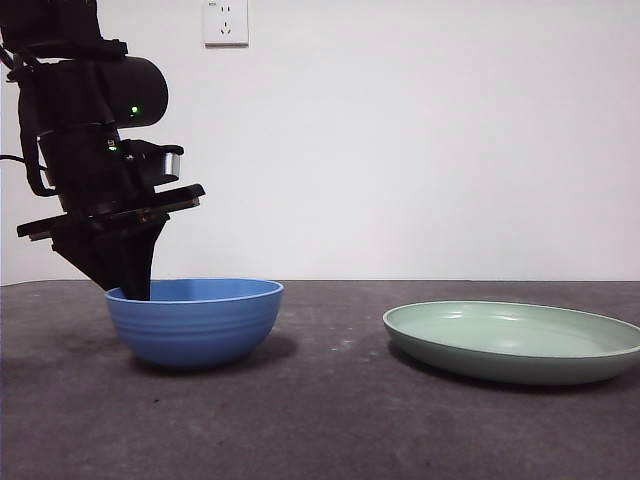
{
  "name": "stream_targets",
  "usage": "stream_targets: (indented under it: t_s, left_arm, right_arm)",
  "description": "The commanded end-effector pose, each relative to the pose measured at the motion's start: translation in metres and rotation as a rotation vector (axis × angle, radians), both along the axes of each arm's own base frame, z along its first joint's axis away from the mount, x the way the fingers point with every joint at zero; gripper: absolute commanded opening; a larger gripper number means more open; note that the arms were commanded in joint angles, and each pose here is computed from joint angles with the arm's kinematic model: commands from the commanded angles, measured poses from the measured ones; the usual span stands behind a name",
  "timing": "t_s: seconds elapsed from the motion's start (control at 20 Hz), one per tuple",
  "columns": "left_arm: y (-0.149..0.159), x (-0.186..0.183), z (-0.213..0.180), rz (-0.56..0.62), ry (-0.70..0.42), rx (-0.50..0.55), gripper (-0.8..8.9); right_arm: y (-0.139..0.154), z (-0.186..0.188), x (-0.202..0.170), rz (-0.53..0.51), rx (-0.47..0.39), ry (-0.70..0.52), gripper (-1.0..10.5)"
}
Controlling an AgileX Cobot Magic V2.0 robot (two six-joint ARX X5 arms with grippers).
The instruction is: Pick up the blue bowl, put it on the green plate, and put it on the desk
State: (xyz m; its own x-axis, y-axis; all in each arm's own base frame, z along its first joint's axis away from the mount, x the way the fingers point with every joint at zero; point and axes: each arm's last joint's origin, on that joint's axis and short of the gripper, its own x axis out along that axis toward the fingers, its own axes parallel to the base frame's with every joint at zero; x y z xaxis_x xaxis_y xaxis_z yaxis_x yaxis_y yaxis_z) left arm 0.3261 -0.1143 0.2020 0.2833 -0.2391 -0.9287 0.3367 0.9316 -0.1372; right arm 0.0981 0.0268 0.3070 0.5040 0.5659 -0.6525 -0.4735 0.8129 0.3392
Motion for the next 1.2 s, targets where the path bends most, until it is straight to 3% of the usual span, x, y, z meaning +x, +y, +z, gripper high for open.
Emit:
stream_targets:
  t_s: [0.05,0.3,0.55,1.2]
  left_arm:
    - [-0.005,0.001,0.026,0.004,-0.081,-0.038,0.12]
    - [-0.034,-0.009,0.08,-0.049,-0.196,-0.136,0.12]
    - [-0.083,-0.022,0.101,-0.164,-0.261,-0.201,0.12]
    - [-0.205,0.012,0.042,-0.324,-0.165,-0.186,0.12]
  right_arm:
    - [0.0,0.006,0.001,0.001,0.004,-0.022,3.7]
    - [0.0,0.006,0.001,0.0,0.005,-0.021,3.7]
    - [0.0,0.006,0.001,-0.014,0.011,-0.013,3.7]
    - [0.0,0.006,0.0,-0.028,0.018,-0.001,3.7]
